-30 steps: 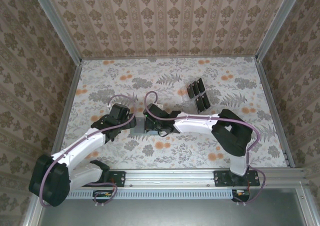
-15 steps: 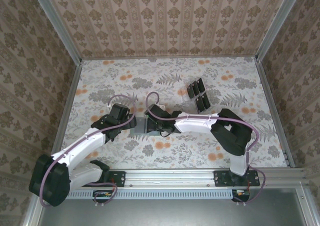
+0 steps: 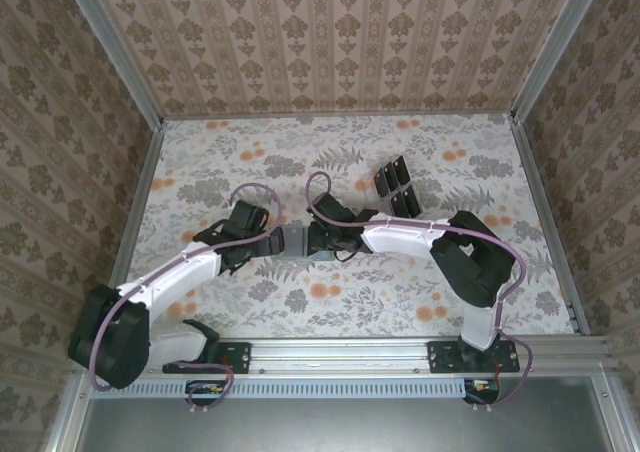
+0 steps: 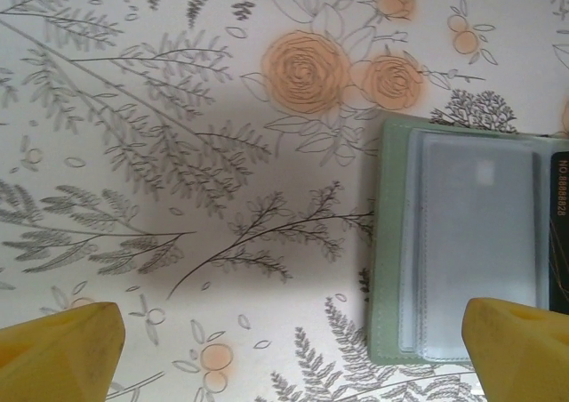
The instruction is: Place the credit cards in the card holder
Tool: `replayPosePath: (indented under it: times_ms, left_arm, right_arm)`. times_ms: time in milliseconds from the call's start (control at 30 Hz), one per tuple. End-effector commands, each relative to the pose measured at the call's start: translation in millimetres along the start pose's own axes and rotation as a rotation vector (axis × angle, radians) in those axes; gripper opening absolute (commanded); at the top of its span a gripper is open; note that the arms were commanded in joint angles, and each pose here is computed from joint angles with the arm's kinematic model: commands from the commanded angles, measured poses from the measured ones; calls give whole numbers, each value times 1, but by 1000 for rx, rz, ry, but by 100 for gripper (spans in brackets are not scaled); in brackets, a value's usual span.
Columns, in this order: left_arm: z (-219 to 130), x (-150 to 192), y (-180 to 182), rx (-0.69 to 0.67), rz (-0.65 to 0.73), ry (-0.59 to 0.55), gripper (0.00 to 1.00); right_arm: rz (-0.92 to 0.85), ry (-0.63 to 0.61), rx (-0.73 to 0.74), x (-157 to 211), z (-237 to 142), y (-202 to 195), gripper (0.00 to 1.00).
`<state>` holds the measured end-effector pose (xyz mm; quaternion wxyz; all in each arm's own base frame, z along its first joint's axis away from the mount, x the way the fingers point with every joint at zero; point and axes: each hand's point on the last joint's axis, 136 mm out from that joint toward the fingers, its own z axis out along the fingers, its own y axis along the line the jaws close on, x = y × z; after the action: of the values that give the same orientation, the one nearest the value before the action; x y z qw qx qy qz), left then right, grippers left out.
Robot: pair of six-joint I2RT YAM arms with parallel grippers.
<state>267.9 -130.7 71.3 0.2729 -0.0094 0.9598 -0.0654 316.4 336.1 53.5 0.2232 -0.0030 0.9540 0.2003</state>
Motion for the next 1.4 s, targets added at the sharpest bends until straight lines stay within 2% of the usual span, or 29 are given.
replayPosePath:
  times_ms: [0, 433, 800, 1000, 1367]
  left_arm:
    - [3, -8, -19, 47, 58, 15, 100]
    - [33, 0, -31, -13, 166, 82, 100]
    - [41, 16, -5, -130, 152, 118, 100]
    - [40, 22, 1, -150, 143, 130, 100]
    - [39, 28, 14, -198, 130, 138, 100]
  right_arm:
    - [-36, 68, 35, 19, 1, -17, 0]
    - [-9, 79, 20, 24, 8, -25, 0]
    - [24, 77, 7, 25, 10, -29, 0]
    - [41, 74, -6, 25, 10, -29, 0]
    - [88, 4, -185, 0, -14, 1, 0]
